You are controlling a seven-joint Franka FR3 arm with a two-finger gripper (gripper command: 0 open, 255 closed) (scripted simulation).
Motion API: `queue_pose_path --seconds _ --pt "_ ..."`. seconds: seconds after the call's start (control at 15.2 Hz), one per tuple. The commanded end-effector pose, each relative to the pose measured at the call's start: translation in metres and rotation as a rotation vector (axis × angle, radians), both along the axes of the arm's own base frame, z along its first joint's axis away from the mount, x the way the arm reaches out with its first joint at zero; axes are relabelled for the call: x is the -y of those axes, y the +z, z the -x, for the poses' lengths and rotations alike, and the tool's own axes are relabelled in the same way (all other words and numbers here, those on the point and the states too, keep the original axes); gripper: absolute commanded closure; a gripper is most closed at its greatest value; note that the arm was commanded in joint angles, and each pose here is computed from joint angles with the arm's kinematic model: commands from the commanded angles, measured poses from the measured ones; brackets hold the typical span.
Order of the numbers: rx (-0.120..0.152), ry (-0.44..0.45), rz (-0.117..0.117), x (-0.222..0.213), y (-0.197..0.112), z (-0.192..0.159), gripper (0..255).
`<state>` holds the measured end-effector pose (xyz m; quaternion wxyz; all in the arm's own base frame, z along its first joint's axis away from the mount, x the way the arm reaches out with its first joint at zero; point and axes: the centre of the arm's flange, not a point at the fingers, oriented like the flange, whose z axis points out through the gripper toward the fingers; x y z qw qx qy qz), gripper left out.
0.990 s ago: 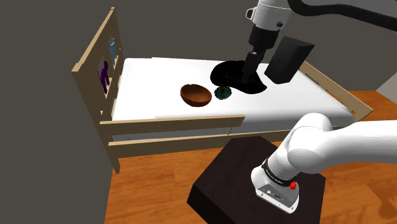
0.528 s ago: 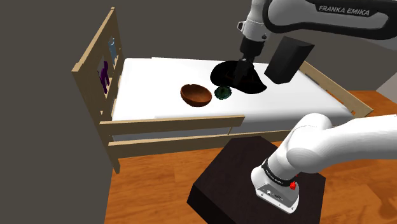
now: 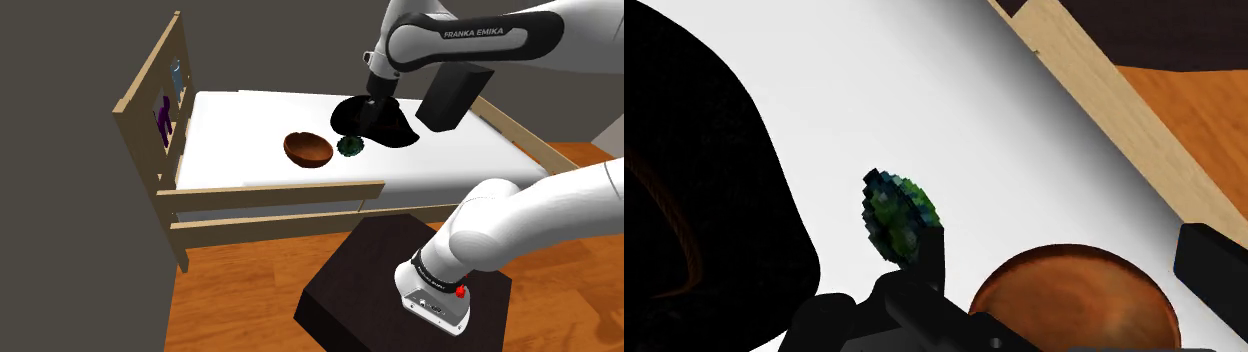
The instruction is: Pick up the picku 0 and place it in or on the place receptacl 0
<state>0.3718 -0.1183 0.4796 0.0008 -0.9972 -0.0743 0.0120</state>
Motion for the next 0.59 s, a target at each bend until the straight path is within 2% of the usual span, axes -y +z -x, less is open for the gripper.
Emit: queue_pose_path --seconds 0.0,0.46,0.53 --pt "0.006 0.007 0.001 0.015 -0.015 -0.014 0" --pt "0.023 0.024 0.001 0.073 -0.069 -0.059 0" --pt "0.023 0.024 0.001 0.074 -0.069 -0.059 0"
